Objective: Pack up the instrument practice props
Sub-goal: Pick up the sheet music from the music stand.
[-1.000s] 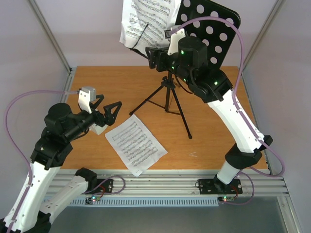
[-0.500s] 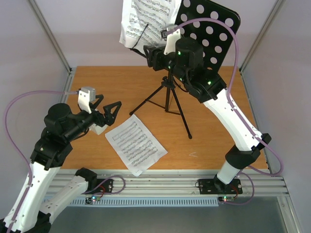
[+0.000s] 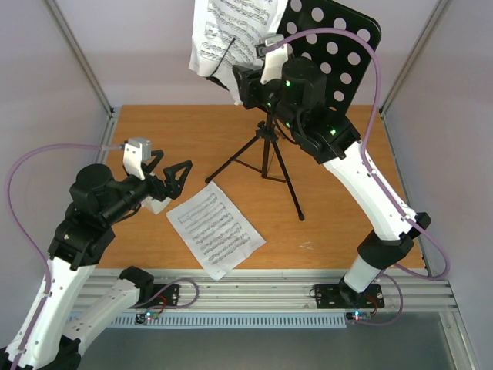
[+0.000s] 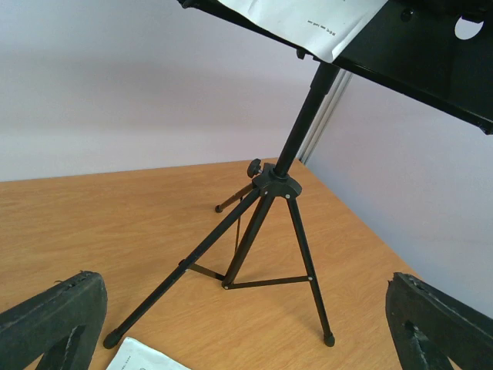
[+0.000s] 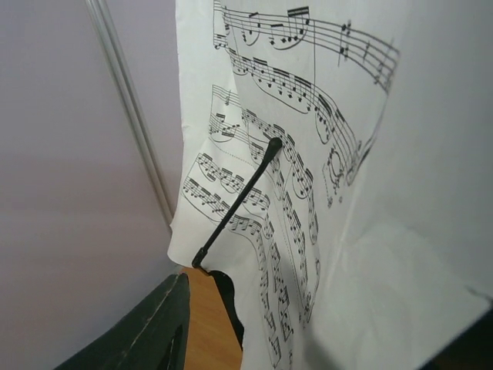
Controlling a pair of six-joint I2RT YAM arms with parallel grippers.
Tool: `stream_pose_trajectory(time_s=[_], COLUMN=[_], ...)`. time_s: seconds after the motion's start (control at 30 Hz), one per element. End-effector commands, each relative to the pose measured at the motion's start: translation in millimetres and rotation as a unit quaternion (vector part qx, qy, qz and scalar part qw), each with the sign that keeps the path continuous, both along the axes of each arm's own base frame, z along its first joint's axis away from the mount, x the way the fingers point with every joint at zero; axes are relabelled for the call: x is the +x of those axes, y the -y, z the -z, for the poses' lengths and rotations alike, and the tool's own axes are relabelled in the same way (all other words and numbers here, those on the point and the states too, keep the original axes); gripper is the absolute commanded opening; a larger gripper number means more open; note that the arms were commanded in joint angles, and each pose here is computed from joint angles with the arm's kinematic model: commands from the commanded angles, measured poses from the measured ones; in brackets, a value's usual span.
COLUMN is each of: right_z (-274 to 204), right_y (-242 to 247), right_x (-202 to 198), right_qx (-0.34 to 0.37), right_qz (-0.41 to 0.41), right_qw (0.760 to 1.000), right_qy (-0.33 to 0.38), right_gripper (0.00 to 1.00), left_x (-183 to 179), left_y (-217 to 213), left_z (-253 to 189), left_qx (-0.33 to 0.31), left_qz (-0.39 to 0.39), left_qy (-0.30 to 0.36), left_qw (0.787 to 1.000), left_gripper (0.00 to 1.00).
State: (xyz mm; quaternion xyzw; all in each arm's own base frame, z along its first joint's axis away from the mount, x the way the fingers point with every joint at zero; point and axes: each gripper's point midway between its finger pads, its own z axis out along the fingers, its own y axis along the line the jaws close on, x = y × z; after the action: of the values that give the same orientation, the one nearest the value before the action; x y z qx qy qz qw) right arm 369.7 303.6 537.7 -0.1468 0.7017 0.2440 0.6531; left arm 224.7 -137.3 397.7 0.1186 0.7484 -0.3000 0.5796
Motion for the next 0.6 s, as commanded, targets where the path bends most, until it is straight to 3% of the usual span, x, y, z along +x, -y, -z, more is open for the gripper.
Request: stream_pose_trajectory(time_s=[0.0,0.37,0.57], right_z=[-21,-17,-17], right_y=[14,14,17], right_x=[-5,-3,-5], right_qx=[0.010,0.010,-0.002], right_qz=[0.016,0.020,0.023], right_qw=[0.999,0.999,0.999], right_qy=[0.029,0.032,0.037], right_gripper=[0.40,0.06,0.01], left_x=[2,14,36], left_y=[-2,-15,7], left_z=[-8,4,-15], left_qx=[0.002,-0.009,-0.045], left_qz=[-0.004,-0.061,-0.027], left_qy=[0.026,-0.015,-0.019], left_qw=[1.000,0.998,0.998], left_gripper=[0.99,0.99,0.99])
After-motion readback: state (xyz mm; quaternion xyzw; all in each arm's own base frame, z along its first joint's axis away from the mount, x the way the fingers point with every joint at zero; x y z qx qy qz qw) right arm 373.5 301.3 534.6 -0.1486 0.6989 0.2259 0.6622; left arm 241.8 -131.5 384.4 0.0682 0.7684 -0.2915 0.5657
